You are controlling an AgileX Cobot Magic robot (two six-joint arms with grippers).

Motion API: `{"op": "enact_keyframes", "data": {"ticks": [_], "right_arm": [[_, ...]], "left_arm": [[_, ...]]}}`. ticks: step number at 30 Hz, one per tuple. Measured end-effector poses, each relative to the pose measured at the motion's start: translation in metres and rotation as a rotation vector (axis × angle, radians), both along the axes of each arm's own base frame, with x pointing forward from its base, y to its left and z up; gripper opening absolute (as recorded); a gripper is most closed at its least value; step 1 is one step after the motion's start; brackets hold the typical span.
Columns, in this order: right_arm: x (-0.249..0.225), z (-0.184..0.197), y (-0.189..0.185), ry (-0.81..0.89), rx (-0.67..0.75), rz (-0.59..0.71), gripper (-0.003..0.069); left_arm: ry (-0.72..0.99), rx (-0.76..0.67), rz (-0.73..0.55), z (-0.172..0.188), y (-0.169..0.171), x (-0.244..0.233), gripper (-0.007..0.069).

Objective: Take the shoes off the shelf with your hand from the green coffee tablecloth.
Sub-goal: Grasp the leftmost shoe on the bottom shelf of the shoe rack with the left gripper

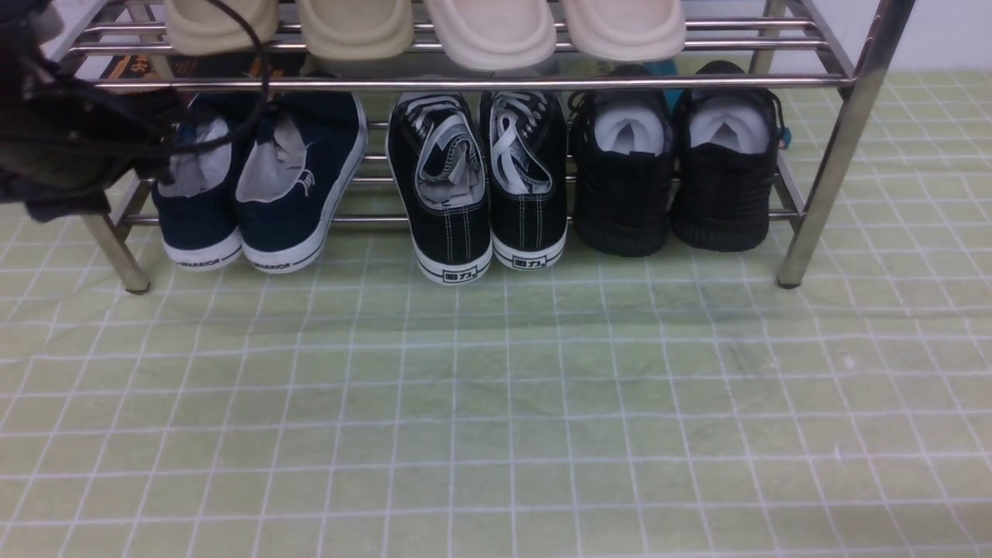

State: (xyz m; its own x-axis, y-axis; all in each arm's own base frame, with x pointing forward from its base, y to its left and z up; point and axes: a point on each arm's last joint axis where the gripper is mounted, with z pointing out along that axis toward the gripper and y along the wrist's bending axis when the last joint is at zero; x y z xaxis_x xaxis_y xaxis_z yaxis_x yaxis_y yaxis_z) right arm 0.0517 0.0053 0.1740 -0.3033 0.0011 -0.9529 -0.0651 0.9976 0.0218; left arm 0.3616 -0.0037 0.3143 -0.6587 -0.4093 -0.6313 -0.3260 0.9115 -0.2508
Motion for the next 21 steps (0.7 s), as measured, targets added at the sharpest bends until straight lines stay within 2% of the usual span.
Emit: {"op": "enact_keyframes", "data": {"ticks": [8, 21], "right_arm": [[0.0, 0.0, 0.0, 0.0, 0.0, 0.0, 0.024], [0.0, 0.0, 0.0, 0.0, 0.0, 0.0, 0.024]], "left_arm": [[-0.019, 0.035, -0.017, -0.029, 0.0, 0.035, 0.0447], [-0.038, 0.182, -0.09, -0.058, 0.005, 0.057, 0.0435]]}}
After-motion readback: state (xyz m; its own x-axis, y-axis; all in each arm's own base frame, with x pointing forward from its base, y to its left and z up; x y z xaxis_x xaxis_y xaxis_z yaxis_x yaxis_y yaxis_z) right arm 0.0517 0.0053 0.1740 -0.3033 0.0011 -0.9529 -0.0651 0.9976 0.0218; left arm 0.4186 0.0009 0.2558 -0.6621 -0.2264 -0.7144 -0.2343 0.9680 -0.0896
